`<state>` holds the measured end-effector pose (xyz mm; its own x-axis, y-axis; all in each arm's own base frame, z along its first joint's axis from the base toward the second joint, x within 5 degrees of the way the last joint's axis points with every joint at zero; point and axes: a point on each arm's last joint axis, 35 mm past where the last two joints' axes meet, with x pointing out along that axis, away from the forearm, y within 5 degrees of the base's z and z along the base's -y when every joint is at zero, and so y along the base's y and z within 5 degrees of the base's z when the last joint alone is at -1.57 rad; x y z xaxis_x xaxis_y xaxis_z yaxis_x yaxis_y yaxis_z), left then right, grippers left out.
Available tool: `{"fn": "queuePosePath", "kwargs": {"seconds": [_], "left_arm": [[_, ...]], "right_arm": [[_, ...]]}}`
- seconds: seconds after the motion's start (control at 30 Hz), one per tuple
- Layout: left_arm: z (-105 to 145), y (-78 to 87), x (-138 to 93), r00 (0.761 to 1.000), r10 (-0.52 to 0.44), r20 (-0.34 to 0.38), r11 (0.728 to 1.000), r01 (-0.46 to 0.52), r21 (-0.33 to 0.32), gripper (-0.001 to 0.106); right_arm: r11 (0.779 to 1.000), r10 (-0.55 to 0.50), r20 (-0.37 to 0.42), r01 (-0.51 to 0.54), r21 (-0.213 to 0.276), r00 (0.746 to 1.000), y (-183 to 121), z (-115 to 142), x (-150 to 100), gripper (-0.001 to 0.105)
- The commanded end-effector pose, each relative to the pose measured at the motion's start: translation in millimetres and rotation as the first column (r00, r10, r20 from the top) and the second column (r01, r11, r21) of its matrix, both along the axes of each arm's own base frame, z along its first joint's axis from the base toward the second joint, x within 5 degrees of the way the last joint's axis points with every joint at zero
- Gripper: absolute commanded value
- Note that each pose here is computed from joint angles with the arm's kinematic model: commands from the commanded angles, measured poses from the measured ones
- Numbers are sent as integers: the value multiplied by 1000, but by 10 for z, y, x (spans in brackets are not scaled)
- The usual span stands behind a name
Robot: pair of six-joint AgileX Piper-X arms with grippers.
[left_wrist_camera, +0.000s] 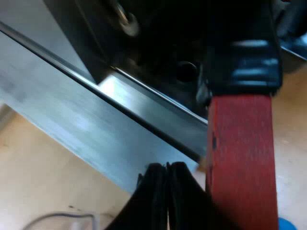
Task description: Put the handle in the coffee machine
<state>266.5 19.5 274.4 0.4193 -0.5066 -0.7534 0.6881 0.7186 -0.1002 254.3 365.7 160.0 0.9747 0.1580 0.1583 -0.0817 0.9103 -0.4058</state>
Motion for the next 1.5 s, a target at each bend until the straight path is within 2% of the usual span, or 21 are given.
{"fn": "queuePosePath", "kwargs": {"seconds": [0.03, 0.13, 0.2, 0.23, 0.3, 0.57, 0.87, 1.0, 1.17, 1.33, 1.43, 1.5], "left_arm": [[19, -25, -27, 1000, -22, -13, 999, 21, -25, 1], [19, -48, -26, 999, -34, -10, 999, 34, -23, 1], [8, -89, -49, 998, -48, -36, 999, 47, -26, 1], [-2, -177, -76, 995, -80, -66, 996, 78, -35, 0], [9, -261, -91, 992, -95, -80, 995, 92, -44, 0], [124, -466, -177, 989, -132, -67, 990, 129, -59, 0], [112, -486, -201, 988, -117, -99, 990, 108, -96, 0], [116, -492, -202, 987, -121, -103, 987, 108, -119, 0], [116, -499, -203, 987, -124, -102, 987, 112, -119, 0], [115, -520, -206, 986, -131, -103, 986, 119, -114, 0], [115, -519, -205, 986, -129, -103, 987, 117, -110, 0], [91, -518, -214, 986, -103, -132, 989, 87, -121, 0]], "right_arm": [[991, 33, 103, -46, 125, 994, 4, 464, -44, 39], [991, 33, 103, -46, 125, 994, 4, 464, -44, 39], [991, 33, 103, -46, 125, 994, 4, 464, -44, 39], [991, 33, 103, -46, 125, 994, 4, 464, -44, 39], [991, 33, 103, -46, 125, 994, 4, 464, -44, 39], [991, 33, 103, -46, 125, 994, 4, 464, -44, 39], [991, 29, 101, -41, 126, 994, 2, 464, -43, 39], [988, -62, 65, 52, 147, 996, -16, 452, -59, 39], [988, -58, 56, 49, 148, 997, 36, 447, -145, 36], [985, -109, 16, 106, 134, 994, 35, 388, -215, 27], [988, -103, 9, 101, 120, 995, -1, 381, -261, 26], [990, -95, -1, 95, 102, 995, -46, 386, -318, 26]]}}
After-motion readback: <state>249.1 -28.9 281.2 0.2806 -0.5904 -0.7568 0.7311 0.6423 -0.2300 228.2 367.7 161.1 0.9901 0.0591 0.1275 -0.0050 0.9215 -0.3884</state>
